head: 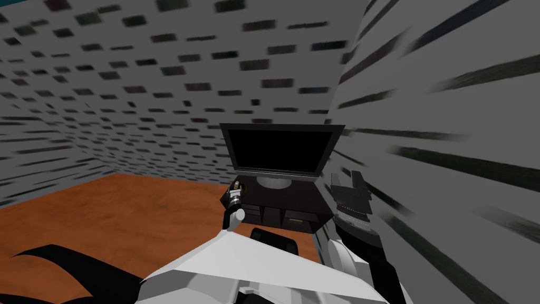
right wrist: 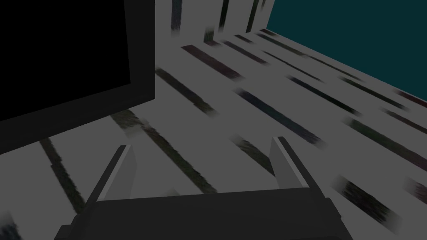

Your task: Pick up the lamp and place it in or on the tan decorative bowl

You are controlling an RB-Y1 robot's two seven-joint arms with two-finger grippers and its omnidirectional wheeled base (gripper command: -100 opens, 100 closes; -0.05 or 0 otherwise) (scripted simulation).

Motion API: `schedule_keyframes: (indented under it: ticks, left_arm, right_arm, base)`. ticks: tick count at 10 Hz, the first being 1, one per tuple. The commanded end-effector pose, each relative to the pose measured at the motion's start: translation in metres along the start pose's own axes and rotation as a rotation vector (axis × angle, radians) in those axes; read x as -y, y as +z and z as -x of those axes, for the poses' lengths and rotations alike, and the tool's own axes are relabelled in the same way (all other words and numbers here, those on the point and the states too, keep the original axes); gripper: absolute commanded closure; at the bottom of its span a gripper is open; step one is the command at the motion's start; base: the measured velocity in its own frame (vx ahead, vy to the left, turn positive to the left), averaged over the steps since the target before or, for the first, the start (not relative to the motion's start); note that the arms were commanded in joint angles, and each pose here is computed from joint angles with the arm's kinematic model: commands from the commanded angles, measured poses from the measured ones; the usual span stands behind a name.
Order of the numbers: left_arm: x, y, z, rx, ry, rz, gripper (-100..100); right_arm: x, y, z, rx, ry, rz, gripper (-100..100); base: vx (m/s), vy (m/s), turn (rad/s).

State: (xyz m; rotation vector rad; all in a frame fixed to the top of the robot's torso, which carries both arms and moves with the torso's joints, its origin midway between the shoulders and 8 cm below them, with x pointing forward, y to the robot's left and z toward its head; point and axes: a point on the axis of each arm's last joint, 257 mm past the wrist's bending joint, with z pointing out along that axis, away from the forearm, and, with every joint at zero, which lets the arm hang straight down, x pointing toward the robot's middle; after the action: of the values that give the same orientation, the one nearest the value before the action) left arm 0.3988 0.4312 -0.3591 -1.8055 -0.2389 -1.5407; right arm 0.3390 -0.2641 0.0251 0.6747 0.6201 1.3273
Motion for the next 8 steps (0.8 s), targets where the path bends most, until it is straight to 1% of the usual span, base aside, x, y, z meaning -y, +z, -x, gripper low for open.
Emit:
schedule_keyframes:
  ticks: [1,2,3,5,8]
  left_arm:
    - [0.0,0.0,0.0,0.0,0.0,0.0,-100]
    - [0.0,0.0,0.0,0.0,0.0,0.0,0]
    - [-0.007,0.014,-0.013,-0.003,0.0,0.017,-100]
    - [-0.013,0.027,-0.027,-0.009,0.0,0.035,-100]
    - [-0.022,0.046,-0.049,-0.022,0.0,0.064,-100]
  right_arm:
    - [0.0,0.0,0.0,0.0,0.0,0.0,0]
    - [0.0,0.0,0.0,0.0,0.0,0.0,0]
    - [0.0,0.0,0.0,0.0,0.0,0.0,0]
    - [0.0,0.0,0.0,0.0,0.0,0.0,0]
    - [0.0,0.0,0.0,0.0,0.0,0.0,0]
  base:
    - [0.0,0.0,0.0]
    - [0.0,0.0,0.0]
    - [-0.033,-0.027,0.136]
    - [-0.058,-0.061,0.134]
    - [-0.04,-0.04,0.102]
